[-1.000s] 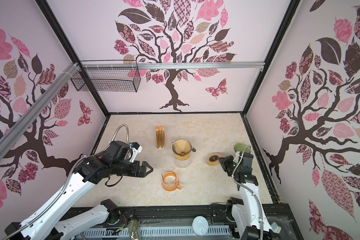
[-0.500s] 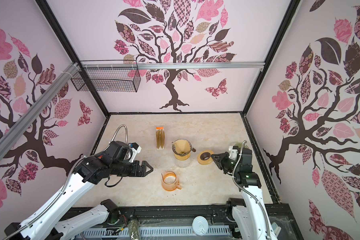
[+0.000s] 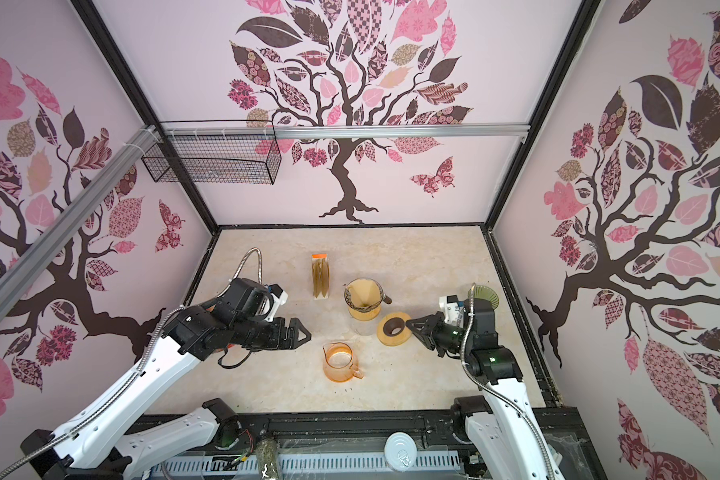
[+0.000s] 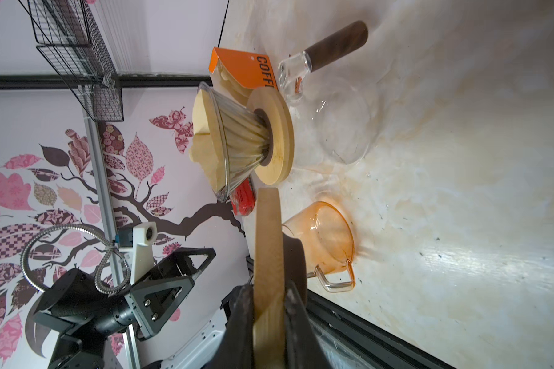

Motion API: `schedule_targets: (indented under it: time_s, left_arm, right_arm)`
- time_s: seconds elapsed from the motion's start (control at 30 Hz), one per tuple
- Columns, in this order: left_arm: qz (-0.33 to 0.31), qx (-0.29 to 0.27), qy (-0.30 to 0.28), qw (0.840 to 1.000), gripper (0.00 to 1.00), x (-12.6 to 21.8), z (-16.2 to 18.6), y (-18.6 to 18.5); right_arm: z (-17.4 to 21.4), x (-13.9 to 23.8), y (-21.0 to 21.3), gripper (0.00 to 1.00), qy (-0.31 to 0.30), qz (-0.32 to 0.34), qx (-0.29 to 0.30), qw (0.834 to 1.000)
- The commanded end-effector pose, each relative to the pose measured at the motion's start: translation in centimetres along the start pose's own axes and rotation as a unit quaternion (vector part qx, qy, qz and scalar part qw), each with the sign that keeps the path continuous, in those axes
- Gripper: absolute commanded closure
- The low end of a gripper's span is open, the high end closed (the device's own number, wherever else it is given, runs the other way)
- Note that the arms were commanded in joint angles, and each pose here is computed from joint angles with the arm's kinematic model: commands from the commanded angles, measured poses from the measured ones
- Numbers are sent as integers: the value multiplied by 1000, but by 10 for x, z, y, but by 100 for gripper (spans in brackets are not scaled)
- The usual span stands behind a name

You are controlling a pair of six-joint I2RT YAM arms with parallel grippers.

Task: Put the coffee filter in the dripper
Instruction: 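Carry the bamboo ring with the right gripper over the orange jug, then lower the bamboo ring onto the orange jug mouth with the right gripper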

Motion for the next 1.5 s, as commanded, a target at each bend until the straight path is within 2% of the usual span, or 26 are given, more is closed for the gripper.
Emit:
schedule_targets:
  time_s: [0.0,0.17,0.3,1.47]
  left_arm:
    - [-12,-13,1,1000,2,0,0,3]
    - [-19,-22,4,1000,2,2,-1,3]
    - [-23,-24,6,999,2,4,-1,3]
    - [-16,-23,28,999,2,-3,8,6]
  right_arm:
    - [9,-12,17,100,24,-14,35,999]
    - [36,-49,33,100,78,-22,76,994]
    - [47,-73,35,100,110,-37,82,990]
    - [72,-131,-3,100,152,-46,62,985]
Point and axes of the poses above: each gripper's point midway between its finger pads, its own x axis back along the fingers, its own y axis along the line the jaws close on, z = x × y, the point moved 8 cm from there along x, back along the fingers, and after that the axes turned 12 degrees about -x, right-handed, at the moved point
